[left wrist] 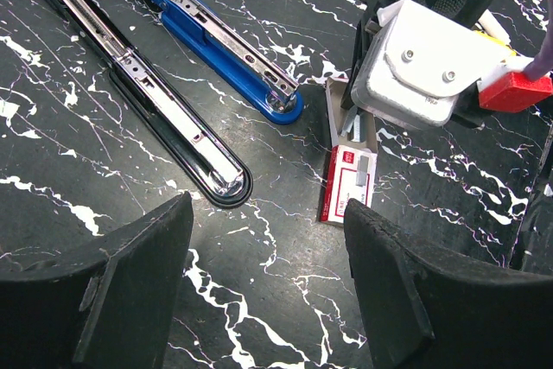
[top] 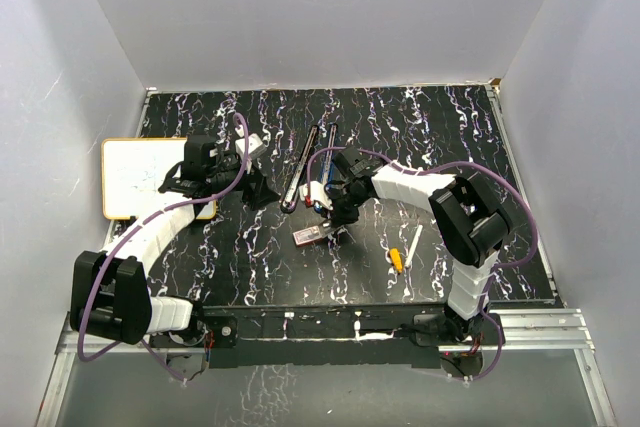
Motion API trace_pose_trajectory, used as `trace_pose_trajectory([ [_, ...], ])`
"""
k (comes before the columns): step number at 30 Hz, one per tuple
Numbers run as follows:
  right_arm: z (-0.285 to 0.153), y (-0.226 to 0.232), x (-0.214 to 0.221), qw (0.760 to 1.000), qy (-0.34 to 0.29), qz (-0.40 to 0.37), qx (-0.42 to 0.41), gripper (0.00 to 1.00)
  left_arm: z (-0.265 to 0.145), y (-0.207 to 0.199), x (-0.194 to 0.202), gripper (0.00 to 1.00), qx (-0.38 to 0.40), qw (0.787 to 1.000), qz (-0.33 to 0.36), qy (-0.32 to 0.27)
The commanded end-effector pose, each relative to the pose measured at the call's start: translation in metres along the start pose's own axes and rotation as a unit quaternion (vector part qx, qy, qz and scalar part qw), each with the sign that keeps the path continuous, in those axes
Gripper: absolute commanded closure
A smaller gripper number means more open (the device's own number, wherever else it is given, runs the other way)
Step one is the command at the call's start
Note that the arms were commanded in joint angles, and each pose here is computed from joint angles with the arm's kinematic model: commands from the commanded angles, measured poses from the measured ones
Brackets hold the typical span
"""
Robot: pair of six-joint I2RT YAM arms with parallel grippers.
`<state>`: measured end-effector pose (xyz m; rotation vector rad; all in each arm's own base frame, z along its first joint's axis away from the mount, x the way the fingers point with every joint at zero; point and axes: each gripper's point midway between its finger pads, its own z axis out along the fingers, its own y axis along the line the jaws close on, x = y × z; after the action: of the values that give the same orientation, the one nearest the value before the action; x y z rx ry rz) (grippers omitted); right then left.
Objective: Load the staples into the stapler
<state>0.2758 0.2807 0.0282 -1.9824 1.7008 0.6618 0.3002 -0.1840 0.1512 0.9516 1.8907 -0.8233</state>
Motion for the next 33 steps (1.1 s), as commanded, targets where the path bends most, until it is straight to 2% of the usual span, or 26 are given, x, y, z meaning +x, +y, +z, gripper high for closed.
trace_pose_trajectory([
  [1, -0.009, -0.006, -0.02, 1.0, -0.023, -0.015, 0.004, 0.86, -0.008, -0.004, -0.016, 0.31, -0.001, 0.999, 0.025, -0.021],
  [23, -0.025, -0.015, -0.034, 0.999, -0.028, -0.021, 0.027, 0.87, -0.007, -0.002, -0.014, 0.31, -0.004, 1.0, 0.023, -0.019],
  [33, -0.034, -0.016, -0.045, 0.998, -0.052, -0.004, 0.03, 0.87, -0.007, -0.001, -0.014, 0.31, -0.008, 1.0, 0.016, -0.02],
])
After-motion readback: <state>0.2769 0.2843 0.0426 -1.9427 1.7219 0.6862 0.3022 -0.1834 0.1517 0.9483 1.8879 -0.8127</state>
